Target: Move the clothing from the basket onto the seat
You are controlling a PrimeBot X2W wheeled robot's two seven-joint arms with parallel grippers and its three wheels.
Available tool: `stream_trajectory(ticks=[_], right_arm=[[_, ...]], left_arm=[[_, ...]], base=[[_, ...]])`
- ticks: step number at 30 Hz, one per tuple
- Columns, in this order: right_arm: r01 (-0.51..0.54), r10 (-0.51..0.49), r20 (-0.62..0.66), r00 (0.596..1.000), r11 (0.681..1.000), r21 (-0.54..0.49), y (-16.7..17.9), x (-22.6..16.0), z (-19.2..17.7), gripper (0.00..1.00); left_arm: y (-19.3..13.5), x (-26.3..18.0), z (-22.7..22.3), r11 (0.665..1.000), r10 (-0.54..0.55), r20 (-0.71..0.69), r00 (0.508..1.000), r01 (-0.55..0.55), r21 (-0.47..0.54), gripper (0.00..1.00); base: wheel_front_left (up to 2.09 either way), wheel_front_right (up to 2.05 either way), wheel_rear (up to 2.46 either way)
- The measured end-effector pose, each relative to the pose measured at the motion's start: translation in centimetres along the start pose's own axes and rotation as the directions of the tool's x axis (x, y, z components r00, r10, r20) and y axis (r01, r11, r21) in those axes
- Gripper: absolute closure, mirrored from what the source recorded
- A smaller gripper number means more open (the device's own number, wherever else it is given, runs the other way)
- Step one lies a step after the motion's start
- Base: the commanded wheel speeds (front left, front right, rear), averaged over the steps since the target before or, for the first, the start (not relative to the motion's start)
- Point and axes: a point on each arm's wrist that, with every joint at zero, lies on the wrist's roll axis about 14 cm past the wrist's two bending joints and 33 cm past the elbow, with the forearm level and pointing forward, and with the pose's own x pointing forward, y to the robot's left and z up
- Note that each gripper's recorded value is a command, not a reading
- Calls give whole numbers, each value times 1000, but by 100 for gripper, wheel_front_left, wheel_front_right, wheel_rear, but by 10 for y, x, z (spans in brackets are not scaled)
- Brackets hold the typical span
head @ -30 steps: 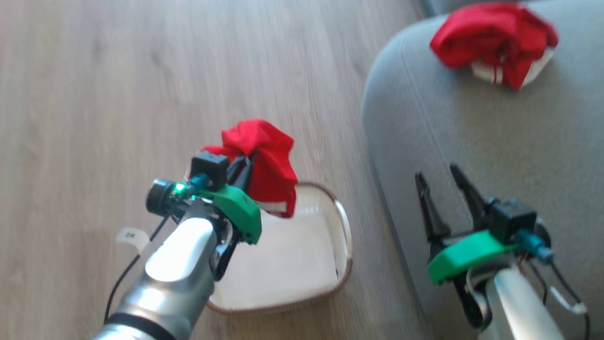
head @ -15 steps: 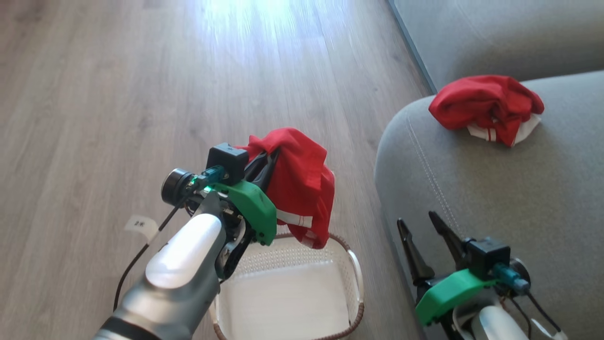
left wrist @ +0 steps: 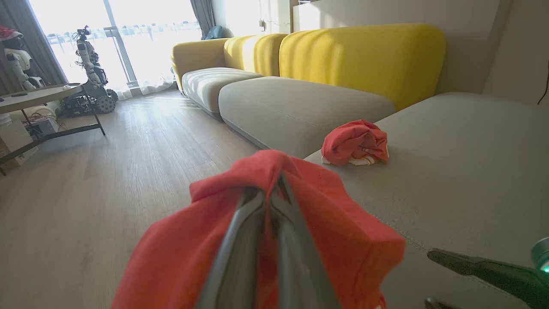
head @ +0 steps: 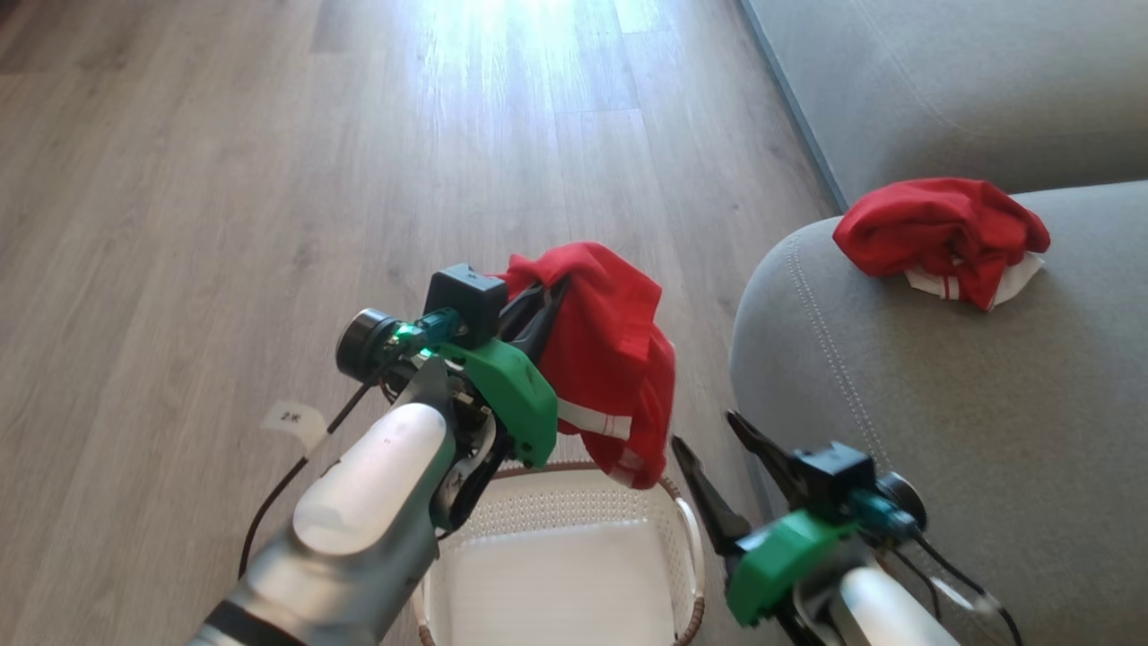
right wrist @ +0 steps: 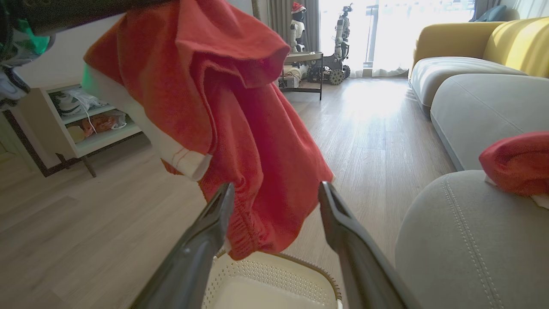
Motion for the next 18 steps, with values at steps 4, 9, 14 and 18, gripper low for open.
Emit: stream_trajectory(ticks=[4, 9, 14, 18], right_arm=[[-66, 67, 3, 998, 997, -32, 15, 16, 8, 0], [-138, 138, -14, 990, 989, -56, 32, 32, 11, 0], [-197, 193, -51, 980, 978, -70, 44, 45, 7, 0], [-227, 223, -66, 973, 972, -57, 52, 55, 9, 11]], left_arm=[[-1, -3, 3, 1000, -1, 7, 1000, 1, 1, 100], [-4, -5, 7, 1000, 0, 23, 1000, 0, -7, 100], [-4, -6, 8, 1000, 0, 29, 1000, 1, -12, 100], [-1, -8, 7, 1000, 9, 30, 1000, -8, -20, 100]], base=[[0, 0, 0], [0, 0, 0], [0, 0, 0], [0, 0, 0]])
